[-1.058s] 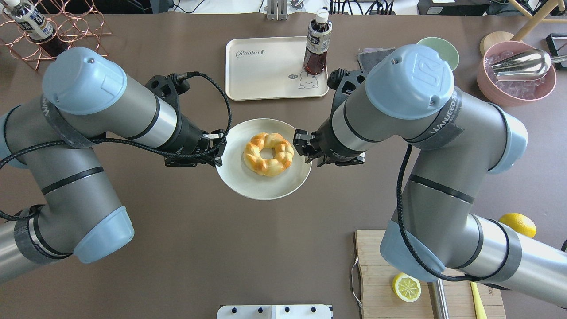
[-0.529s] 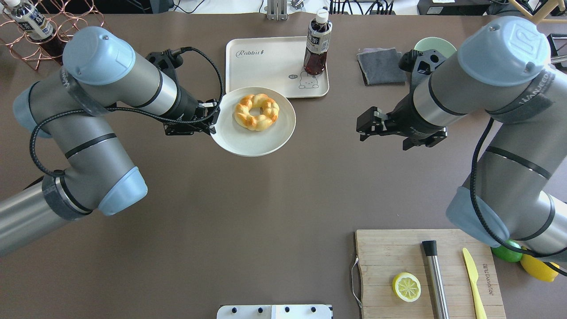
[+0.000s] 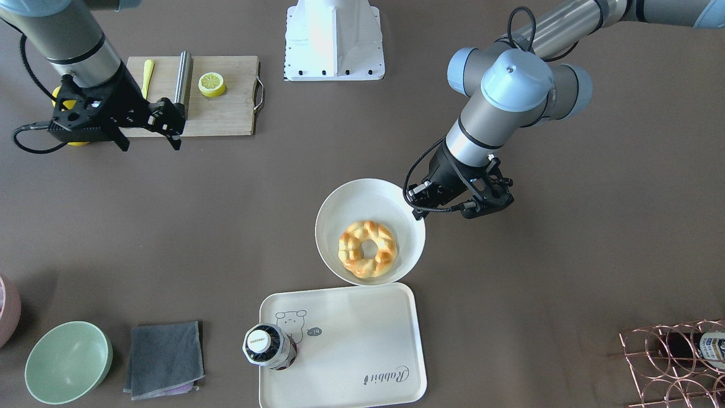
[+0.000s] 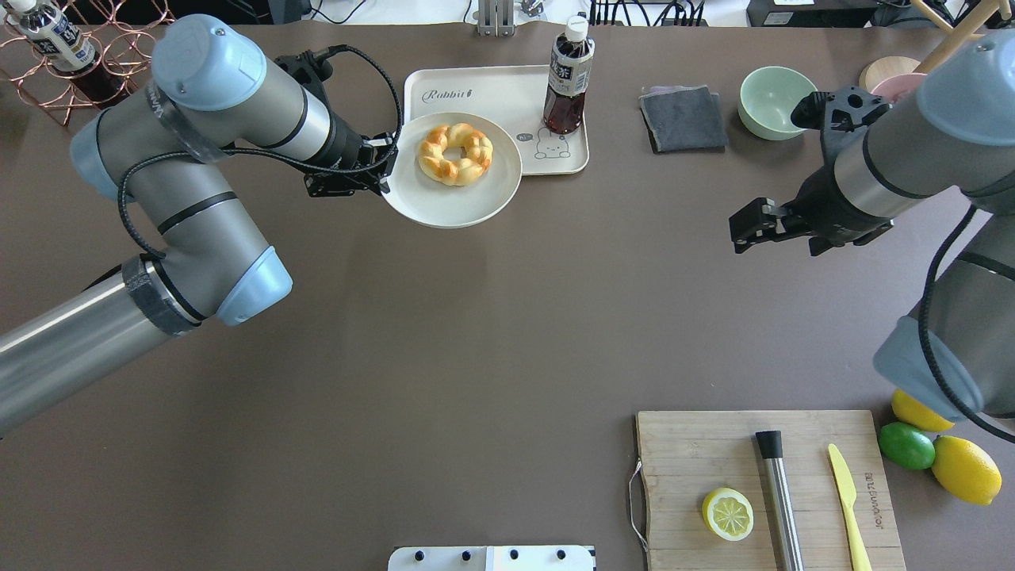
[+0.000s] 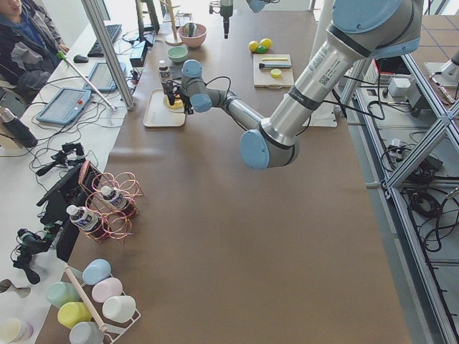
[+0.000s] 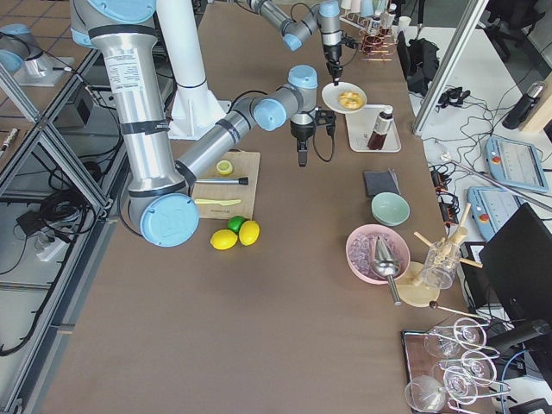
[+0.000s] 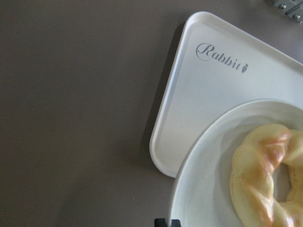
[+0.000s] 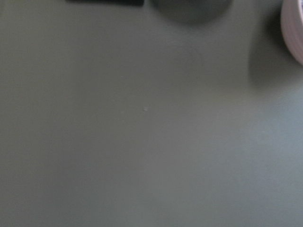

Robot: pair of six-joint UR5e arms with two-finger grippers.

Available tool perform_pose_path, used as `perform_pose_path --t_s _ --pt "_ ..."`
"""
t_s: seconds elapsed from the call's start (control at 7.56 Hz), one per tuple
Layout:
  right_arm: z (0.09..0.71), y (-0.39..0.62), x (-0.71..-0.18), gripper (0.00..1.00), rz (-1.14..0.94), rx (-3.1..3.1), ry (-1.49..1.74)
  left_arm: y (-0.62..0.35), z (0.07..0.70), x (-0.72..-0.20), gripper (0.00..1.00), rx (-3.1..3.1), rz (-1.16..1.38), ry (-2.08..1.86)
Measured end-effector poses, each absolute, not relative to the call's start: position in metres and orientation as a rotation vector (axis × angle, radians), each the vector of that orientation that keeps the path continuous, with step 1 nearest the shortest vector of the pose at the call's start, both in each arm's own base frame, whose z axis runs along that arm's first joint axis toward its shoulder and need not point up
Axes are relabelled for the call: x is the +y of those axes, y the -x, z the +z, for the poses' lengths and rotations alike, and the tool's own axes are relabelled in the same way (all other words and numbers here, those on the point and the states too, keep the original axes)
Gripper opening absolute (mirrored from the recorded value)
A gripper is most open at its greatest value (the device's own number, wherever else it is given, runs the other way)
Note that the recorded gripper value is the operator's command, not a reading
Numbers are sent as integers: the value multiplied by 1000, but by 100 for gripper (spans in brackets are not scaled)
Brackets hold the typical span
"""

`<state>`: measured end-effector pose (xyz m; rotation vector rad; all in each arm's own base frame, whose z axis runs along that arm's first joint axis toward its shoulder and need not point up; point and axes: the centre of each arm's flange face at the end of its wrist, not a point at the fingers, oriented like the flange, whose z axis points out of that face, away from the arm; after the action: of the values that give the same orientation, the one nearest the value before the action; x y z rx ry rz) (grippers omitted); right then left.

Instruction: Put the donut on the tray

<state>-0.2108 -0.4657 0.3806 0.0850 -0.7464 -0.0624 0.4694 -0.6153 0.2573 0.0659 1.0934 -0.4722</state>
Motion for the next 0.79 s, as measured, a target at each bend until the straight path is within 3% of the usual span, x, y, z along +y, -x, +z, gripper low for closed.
perform_pose_path --t_s 0.79 --pt "516 101 -511 100 -249 -666 -65 -511 289 -694 0 1054 -556 -126"
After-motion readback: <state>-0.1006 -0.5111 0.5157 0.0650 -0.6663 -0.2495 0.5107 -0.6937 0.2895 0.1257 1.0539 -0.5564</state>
